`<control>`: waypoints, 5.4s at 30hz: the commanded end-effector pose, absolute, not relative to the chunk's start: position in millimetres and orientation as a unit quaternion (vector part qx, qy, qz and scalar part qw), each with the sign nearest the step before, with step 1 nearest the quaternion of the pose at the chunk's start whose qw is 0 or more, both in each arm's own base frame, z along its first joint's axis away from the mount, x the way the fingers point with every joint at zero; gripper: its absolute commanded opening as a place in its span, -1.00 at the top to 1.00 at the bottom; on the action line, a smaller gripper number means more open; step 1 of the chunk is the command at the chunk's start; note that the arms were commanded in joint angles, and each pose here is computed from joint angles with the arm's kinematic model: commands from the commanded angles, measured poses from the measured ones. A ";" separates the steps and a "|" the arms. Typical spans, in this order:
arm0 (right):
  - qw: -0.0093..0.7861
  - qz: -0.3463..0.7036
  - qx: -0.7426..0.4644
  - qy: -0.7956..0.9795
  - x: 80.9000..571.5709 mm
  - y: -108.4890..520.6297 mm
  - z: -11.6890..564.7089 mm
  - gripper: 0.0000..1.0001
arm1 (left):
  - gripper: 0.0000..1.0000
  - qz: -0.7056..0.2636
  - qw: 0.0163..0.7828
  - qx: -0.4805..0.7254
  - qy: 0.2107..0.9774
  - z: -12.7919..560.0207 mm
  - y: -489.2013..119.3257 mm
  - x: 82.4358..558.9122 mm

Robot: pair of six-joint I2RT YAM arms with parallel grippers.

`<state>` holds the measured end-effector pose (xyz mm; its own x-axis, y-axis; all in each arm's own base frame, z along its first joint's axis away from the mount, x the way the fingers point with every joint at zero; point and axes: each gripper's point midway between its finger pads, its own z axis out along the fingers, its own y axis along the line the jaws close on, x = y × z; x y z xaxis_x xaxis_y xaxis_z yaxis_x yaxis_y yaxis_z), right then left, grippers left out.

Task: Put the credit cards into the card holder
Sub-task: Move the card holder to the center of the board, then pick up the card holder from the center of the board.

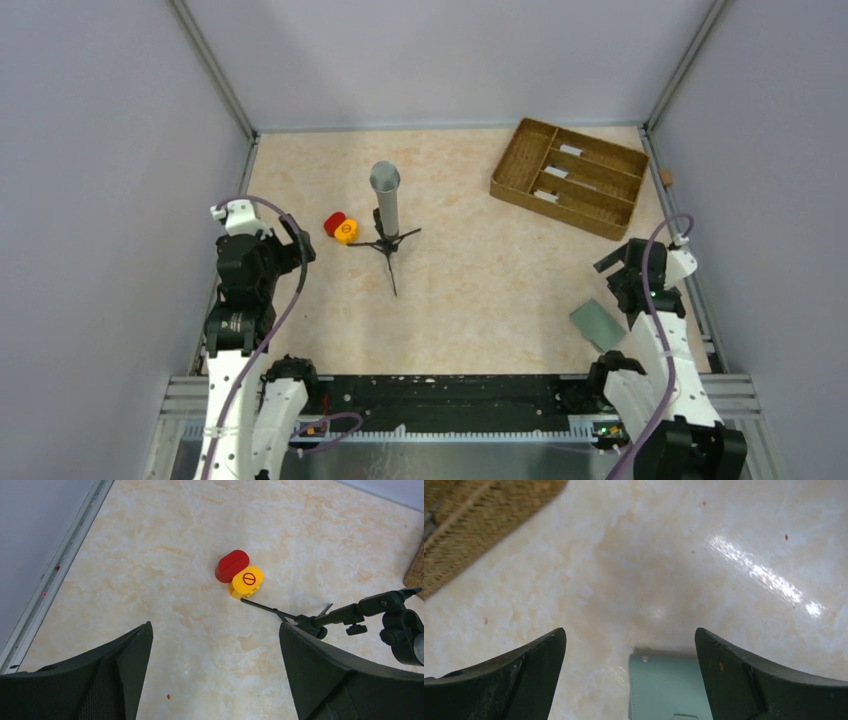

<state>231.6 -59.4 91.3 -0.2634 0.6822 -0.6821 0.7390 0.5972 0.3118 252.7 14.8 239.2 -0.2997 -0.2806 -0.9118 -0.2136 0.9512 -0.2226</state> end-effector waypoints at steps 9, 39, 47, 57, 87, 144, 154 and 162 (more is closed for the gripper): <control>0.245 0.024 0.470 0.847 202.7 -35.5 40.3 -0.88 | -0.97 -0.023 0.582 -0.142 0.800 241.3 16.0 255.1; 0.273 -0.034 0.417 0.866 199.9 10.6 70.0 -0.93 | -0.97 -0.038 0.585 -0.128 0.800 242.4 9.3 256.1; 0.250 -0.060 0.473 0.843 173.4 -8.2 59.0 -0.97 | -0.98 -0.038 0.587 -0.127 0.799 243.0 8.8 255.2; 0.167 0.000 0.466 0.869 155.6 25.4 32.9 -0.95 | -0.97 -0.040 0.589 -0.122 0.798 243.8 6.6 254.9; 0.309 0.124 -0.193 0.923 195.6 244.5 90.4 -0.61 | -0.97 -0.040 0.575 -0.121 0.808 236.4 5.8 259.5; 0.328 0.665 -0.215 0.636 120.9 322.5 257.8 1.00 | -0.88 -0.586 0.447 0.077 0.672 230.3 -224.6 151.9; 0.297 0.742 -0.209 0.563 100.5 318.2 296.7 1.00 | -0.96 -0.666 0.429 0.121 0.598 263.7 -226.7 114.3; 0.285 0.738 -0.212 0.574 102.0 322.1 289.0 1.00 | -0.21 -0.691 0.399 0.132 0.589 270.6 -230.9 104.1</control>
<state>104.7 325.1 278.1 -0.7722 0.1624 -0.6143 -0.6340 -0.1329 0.7618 115.8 -228.9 255.2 -0.6474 -0.4041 -0.6462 0.6739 0.0924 -0.7330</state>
